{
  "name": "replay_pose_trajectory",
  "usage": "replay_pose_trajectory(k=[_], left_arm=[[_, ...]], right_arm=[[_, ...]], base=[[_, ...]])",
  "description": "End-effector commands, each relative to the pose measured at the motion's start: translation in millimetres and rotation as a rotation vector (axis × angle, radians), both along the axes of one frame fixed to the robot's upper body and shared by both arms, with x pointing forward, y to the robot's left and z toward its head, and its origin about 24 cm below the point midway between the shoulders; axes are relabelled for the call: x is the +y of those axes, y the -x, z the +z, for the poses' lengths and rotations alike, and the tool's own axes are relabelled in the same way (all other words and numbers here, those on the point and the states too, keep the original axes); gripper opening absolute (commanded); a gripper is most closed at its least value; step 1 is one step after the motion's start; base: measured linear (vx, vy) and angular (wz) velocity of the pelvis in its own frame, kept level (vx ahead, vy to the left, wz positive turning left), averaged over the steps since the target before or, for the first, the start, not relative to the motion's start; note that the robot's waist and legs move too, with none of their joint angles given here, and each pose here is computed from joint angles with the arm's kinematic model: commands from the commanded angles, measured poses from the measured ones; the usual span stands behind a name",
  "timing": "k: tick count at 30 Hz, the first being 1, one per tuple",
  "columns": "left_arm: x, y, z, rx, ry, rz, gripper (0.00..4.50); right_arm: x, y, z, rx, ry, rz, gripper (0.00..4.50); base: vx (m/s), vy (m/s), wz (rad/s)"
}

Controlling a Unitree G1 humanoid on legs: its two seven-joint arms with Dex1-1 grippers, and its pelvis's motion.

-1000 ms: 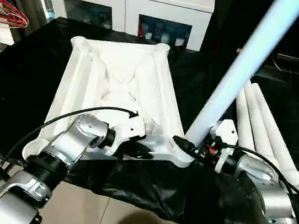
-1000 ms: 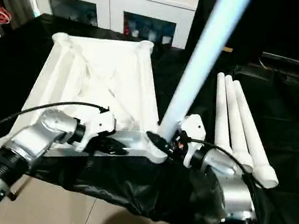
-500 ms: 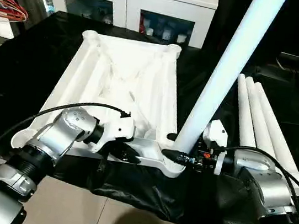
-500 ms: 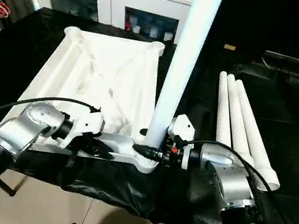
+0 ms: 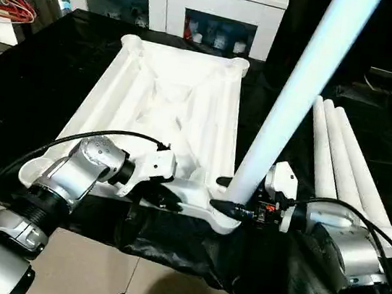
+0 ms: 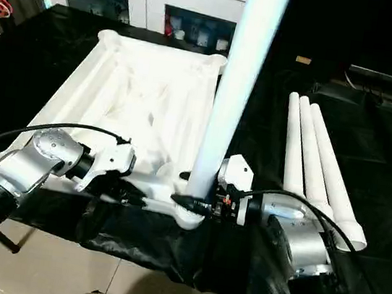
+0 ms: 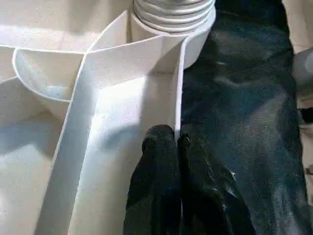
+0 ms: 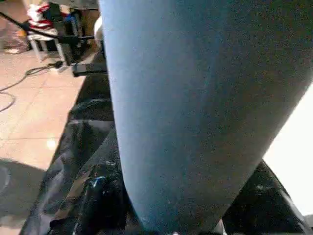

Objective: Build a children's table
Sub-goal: Insert table leg to table base

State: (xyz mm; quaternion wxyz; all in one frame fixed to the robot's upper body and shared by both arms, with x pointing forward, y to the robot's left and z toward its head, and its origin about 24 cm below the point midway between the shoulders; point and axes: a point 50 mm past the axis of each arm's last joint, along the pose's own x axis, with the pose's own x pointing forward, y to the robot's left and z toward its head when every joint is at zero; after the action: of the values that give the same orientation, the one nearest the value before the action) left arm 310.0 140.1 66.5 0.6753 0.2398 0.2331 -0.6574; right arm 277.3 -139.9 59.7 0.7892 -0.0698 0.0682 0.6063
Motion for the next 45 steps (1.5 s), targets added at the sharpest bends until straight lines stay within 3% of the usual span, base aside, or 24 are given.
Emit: replay_pose_trajectory(k=[1, 8, 12, 16, 20, 23, 25, 26, 33, 45], left_arm=[[13.6, -10.9, 0.8, -0.054, -0.037, 0.155, 0.0], [12.4, -8.0, -1.5, -0.041, -0.02, 0.15, 0.0], [11.6, -8.4, -1.7, -0.037, -0.02, 0.15, 0.0], [9.5, -12.7, 0.3, -0.056, -0.008, 0.204, 0.0], [-0.1, -22.7, 3.5, -0.136, 0.011, 0.382, 0.0], [-6.6, -25.5, 6.3, -0.165, 0.03, 0.468, 0.0], [-18.3, -25.3, 8.3, -0.195, 0.049, 0.528, 0.0], [-38.7, -20.1, 10.8, -0.212, 0.089, 0.565, 0.0], [-85.6, -2.4, 8.6, -0.201, 0.142, 0.557, 0.0], [-78.7, -3.1, 5.3, -0.231, 0.09, 0.609, 0.0]], right_arm=[[-2.4, 13.0, -29.1, 0.114, 0.079, -0.005, 1.9], [-1.5, 17.5, -33.3, 0.123, 0.072, -0.01, 1.9], [-0.6, 10.9, -37.4, 0.158, 0.059, -0.074, 1.9], [-2.0, -6.3, -44.7, 0.16, 0.078, -0.271, 1.9], [1.4, -29.7, -51.0, 0.155, 0.078, -0.556, 1.9], [5.0, -36.8, -52.3, 0.164, 0.069, -0.635, 1.9], [9.9, -43.0, -53.8, 0.179, 0.066, -0.703, 1.9], [17.3, -48.8, -55.9, 0.209, 0.063, -0.768, 1.9], [32.9, -54.3, -59.4, 0.237, 0.08, -0.791, 1.9], [38.4, -60.4, -56.2, 0.25, 0.053, -0.811, 1.9]], base=[[0.0, 0.0, 0.0], [0.0, 0.0, 0.0], [0.0, 0.0, 0.0], [0.0, 0.0, 0.0], [0.0, 0.0, 0.0], [0.0, 0.0, 0.0], [0.0, 0.0, 0.0], [0.0, 0.0, 0.0], [0.0, 0.0, 0.0], [0.0, 0.0, 0.0]])
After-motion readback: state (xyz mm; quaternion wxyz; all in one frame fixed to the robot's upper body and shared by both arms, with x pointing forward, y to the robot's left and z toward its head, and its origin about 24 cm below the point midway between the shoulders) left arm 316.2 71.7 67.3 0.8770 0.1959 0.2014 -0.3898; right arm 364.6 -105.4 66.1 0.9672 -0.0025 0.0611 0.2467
